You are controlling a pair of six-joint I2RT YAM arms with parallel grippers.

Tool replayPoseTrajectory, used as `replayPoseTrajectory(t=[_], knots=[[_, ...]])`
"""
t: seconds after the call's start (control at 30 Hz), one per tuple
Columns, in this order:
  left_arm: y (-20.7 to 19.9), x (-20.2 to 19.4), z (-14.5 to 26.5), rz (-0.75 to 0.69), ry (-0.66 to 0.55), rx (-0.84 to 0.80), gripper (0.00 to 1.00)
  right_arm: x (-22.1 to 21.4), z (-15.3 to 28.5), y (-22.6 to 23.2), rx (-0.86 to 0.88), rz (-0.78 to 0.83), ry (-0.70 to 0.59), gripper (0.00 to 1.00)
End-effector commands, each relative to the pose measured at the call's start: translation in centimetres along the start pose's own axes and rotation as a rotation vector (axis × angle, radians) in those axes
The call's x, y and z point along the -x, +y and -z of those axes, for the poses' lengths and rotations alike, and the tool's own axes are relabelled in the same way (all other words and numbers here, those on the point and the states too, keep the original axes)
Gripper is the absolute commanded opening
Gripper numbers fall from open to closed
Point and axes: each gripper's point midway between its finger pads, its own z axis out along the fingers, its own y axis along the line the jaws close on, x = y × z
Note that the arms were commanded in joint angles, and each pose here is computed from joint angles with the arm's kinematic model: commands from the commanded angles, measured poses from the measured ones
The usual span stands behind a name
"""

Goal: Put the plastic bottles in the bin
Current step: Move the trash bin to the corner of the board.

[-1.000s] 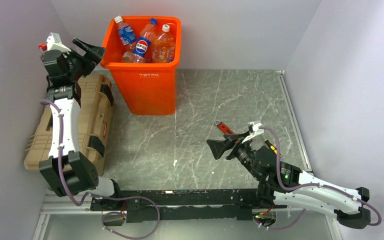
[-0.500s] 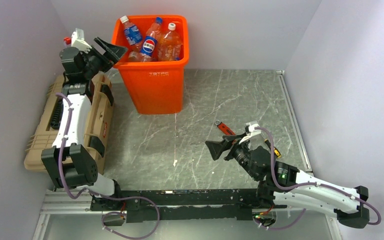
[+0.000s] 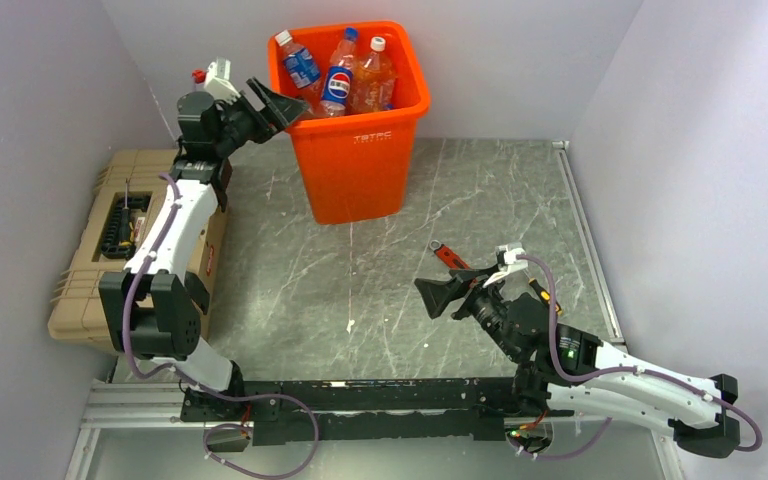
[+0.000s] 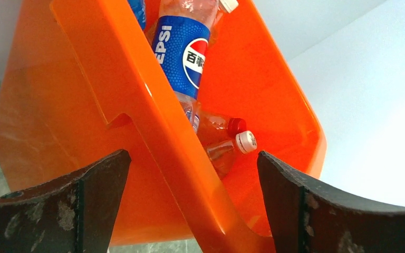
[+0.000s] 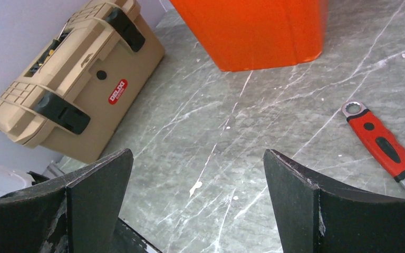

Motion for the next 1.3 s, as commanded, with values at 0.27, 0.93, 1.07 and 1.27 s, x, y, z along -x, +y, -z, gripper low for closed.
replayPoseTrajectory(t=[0.27,0.93,1.07,1.27], knots=[[-4.1,1.2,5.3,-0.260,-0.052,0.109,1.00,2.1,0.1,-0.1,-0.031,0.038,-0.047,1.00],[9.5,-9.1,13.6,-0.302,0.001,0.591,1.00,2.9,-1.4,-1.8,-0.266,0.150,0.008,1.00],[9.5,-10.5,11.6,-0.457,0.067,0.610,0.99,2.1,-1.8,-2.0,-0.285,0.176,0.035,1.00],[13.5,-12.3,10.6,-0.598,0.032,0.713,0.99,0.1,-2.6,-2.0,-0.290,0.172,0.074,1.00]])
